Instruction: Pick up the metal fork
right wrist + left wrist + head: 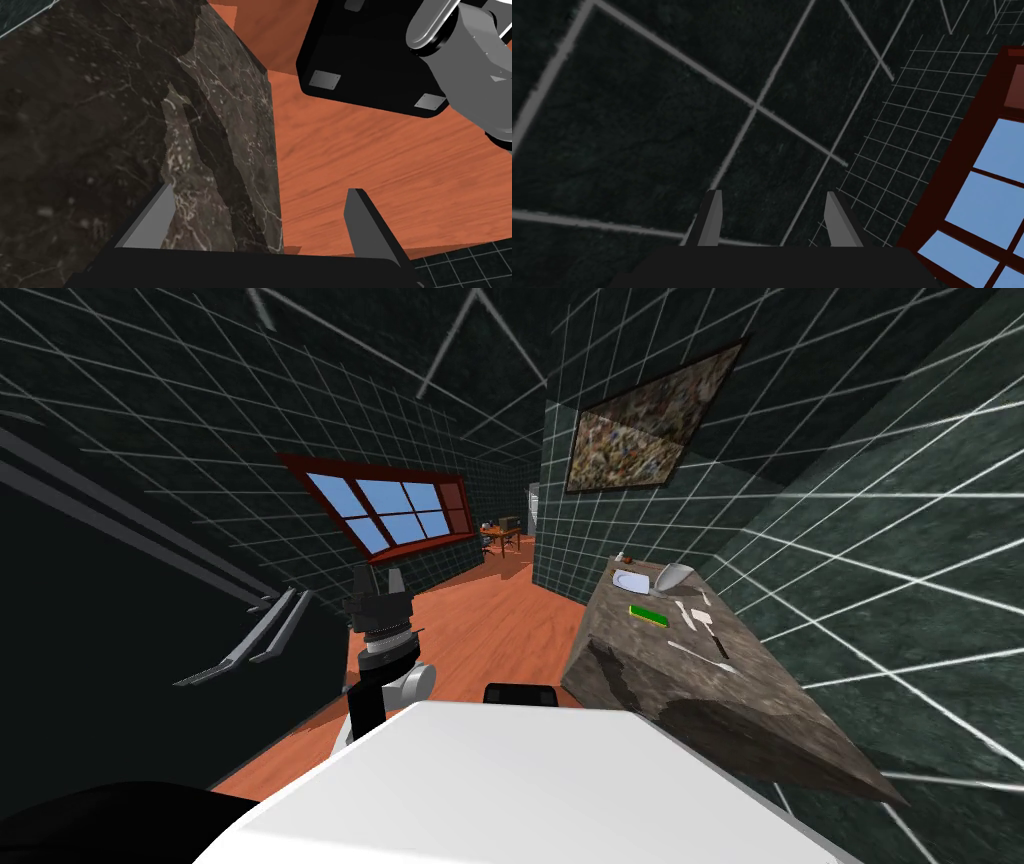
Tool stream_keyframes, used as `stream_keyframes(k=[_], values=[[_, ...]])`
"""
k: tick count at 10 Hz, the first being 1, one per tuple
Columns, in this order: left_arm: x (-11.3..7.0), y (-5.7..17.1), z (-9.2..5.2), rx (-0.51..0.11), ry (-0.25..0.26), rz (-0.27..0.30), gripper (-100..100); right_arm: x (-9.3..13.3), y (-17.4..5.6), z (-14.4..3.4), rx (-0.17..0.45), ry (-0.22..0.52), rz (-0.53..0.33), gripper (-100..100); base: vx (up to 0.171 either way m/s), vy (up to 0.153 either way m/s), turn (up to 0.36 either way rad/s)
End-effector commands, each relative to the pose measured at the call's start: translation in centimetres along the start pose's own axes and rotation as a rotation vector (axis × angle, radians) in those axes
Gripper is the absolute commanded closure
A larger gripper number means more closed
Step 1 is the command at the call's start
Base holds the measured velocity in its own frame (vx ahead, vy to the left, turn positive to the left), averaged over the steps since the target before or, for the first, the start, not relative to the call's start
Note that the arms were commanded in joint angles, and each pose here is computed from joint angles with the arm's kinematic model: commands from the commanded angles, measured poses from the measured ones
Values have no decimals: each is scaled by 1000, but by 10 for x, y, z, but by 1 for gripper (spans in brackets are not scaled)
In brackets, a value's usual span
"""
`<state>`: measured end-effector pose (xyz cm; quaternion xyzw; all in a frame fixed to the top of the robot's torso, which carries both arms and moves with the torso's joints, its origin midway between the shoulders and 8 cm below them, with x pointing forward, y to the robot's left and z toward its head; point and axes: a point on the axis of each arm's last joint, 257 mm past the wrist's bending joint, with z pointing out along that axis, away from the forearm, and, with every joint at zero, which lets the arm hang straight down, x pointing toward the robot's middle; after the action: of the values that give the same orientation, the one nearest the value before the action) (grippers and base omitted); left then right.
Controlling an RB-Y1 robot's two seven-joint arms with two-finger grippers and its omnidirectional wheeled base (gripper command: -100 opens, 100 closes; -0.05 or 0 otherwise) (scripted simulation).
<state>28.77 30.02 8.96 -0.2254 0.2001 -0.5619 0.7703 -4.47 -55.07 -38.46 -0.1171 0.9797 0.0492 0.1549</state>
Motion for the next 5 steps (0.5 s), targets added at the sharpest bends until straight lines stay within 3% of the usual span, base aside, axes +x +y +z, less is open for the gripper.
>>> stream_keyframes(k=[1,2,3,5], values=[[0,0,0,0,0,0,0,9,-23,-16,34,52,-65,-100,49,-22,315],[0,0,0,0,0,0,0,14,-40,-27,59,86,-109,-100,71,-30,363],[0,0,0,0,0,0,0,13,-42,-27,60,89,-114,-100,52,-37,136],[0,0,0,0,0,0,0,15,-75,-48,105,146,-199,-100,56,-47,286]])
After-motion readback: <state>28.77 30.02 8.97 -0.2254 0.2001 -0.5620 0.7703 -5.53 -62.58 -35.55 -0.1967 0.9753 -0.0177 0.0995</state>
